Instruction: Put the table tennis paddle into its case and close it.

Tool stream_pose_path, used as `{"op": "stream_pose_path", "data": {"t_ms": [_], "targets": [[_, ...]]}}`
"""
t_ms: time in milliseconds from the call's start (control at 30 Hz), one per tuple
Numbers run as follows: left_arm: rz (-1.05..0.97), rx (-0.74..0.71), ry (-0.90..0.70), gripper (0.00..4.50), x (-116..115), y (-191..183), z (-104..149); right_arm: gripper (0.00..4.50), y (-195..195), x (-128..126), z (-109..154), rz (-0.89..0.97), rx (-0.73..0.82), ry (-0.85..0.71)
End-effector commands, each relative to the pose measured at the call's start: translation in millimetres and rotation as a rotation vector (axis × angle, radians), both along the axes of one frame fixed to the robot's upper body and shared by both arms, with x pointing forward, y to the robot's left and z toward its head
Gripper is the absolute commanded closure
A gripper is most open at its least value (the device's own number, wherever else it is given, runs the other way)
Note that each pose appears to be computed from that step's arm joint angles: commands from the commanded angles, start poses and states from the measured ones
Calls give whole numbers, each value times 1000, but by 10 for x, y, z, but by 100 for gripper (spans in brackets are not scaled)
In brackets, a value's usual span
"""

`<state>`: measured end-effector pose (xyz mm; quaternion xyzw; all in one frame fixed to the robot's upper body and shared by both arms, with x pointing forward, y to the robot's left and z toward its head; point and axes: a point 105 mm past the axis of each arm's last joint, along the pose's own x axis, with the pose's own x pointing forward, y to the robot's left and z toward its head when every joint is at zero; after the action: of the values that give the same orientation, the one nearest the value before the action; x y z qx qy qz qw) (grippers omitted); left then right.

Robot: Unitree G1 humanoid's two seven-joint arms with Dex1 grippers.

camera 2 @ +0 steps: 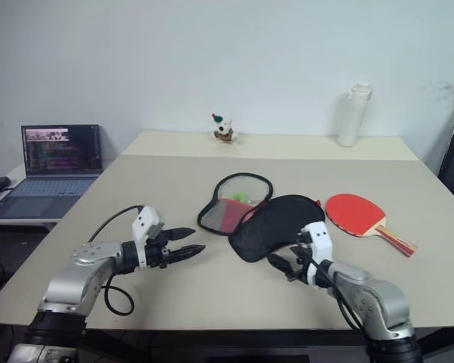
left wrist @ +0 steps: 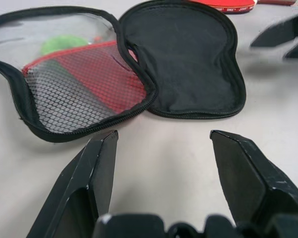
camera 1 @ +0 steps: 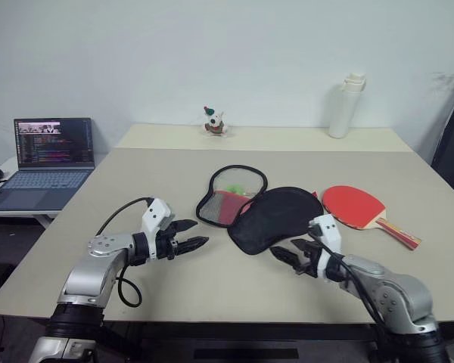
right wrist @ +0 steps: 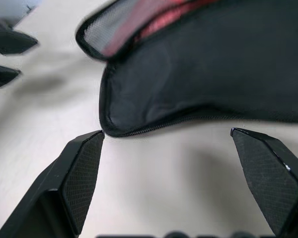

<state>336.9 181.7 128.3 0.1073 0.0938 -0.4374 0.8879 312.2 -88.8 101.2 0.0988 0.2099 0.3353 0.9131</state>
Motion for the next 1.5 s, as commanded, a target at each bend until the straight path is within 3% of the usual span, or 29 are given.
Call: {"op": "stream_pose_path", "data": {"t_ms": [33, 433, 800, 1067, 1300, 1400, 1500], "targets": [[0, -6, -56, 130, 2, 0, 137, 0, 116, 67, 68, 10, 3, -16], [-4, -7, -95, 130, 24, -95, 182, 0, 532, 263, 77, 24, -14, -57], [-12, 8, -92, 130, -15, -124, 138, 0, 143, 225, -14, -102, -100, 33], [-21, 15, -89, 130, -7, -147, 116, 0, 366, 275, 4, -124, 62, 101], [-30, 22, -91, 130, -10, -179, 113, 0, 645, 328, 10, -82, 72, 91], [-33, 28, -93, 125, -24, -178, 108, 54, 672, 314, -9, -75, 62, 84], [-33, 30, -92, 125, -45, -180, 99, 150, 675, 291, -22, -71, 64, 89]]}}
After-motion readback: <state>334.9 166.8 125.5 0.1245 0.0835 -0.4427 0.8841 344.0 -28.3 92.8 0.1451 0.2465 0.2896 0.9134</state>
